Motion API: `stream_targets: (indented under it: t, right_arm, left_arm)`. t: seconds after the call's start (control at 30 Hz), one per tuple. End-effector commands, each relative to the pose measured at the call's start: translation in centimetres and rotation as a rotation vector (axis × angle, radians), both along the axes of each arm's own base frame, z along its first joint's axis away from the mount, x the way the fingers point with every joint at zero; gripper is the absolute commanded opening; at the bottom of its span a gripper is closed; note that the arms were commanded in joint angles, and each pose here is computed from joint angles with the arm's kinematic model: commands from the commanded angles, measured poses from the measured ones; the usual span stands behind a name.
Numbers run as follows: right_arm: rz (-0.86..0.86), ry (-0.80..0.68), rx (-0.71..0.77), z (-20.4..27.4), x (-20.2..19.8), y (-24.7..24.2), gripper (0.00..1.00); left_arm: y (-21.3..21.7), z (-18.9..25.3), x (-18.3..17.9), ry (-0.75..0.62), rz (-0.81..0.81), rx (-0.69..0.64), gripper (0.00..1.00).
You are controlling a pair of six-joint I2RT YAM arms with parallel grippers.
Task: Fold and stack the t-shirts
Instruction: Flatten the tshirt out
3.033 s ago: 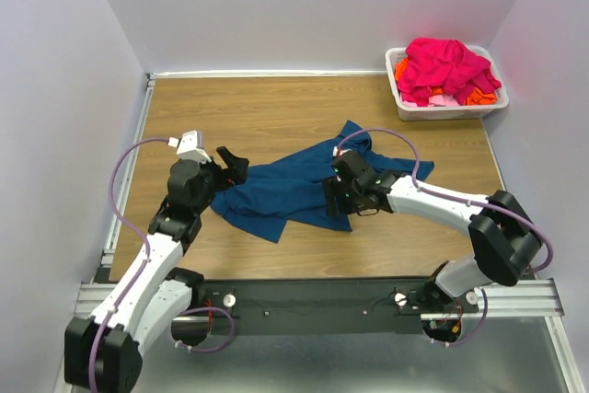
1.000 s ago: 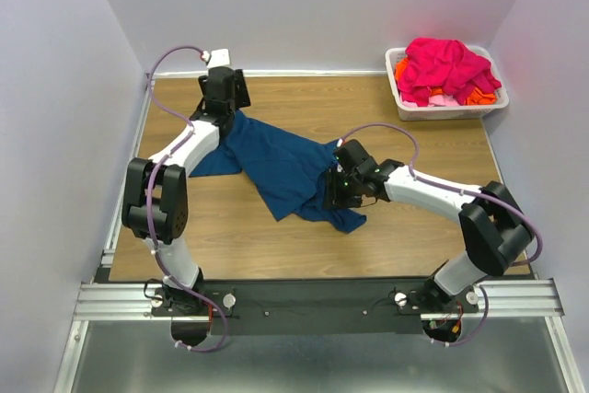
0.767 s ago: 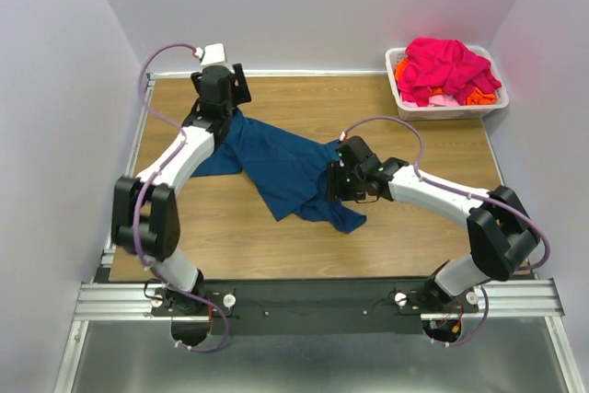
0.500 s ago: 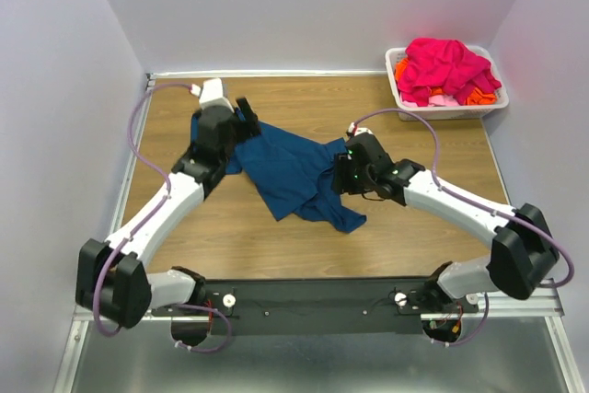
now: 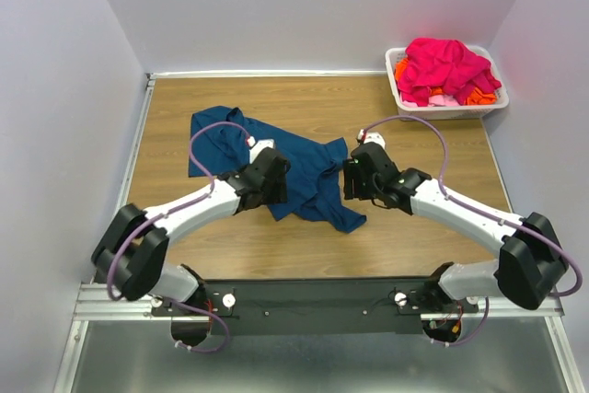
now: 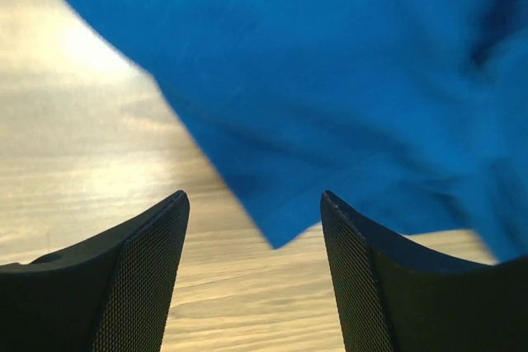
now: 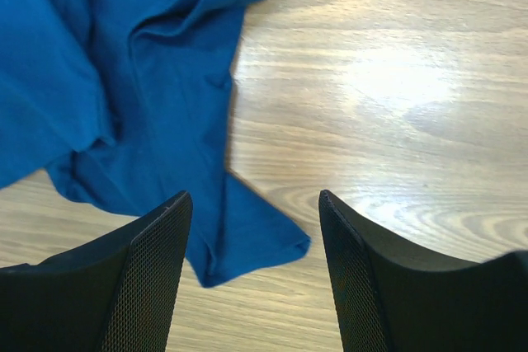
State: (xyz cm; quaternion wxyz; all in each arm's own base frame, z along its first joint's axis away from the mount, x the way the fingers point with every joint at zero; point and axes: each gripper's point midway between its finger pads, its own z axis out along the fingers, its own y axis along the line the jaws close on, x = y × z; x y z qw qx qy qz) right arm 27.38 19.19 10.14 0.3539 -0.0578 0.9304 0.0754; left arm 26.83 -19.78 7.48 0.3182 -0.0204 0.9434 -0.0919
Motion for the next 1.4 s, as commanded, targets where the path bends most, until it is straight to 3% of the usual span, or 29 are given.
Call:
stream_targets:
  t: [0.0, 0.67, 1.0, 1.2, 1.37]
  right_arm:
    - [-0.009, -0.034, -0.044, 0.2, -0.3, -1.4, 0.70]
    - [0.033, -0.071, -0.035, -0.2, -1.6, -2.3, 0.70]
    - [0.045, -0.079, -0.014, 0.0, -1.8, -2.2, 0.70]
    - [0.050, -0.081, -0.012, 0.0, -1.9, -2.2, 0.70]
    - [0.056, -0.068, -0.017, -0.5, -1.9, -2.0, 0.70]
  left_arm:
    - [0.0, -2.4, -1.8, 0.139, -0.025, 0.063, 0.72]
    - [-0.9, -5.6, -4.7, 0.303, -0.048, 0.112, 0.73]
    - [-1.2, -5.9, -4.5, 0.303, -0.059, 0.115, 0.72]
    - [-1.4, -2.1, -3.8, 0.225, -0.025, 0.060, 0.72]
    - [-1.3, -2.7, -3.5, 0.223, -0.014, 0.076, 0.72]
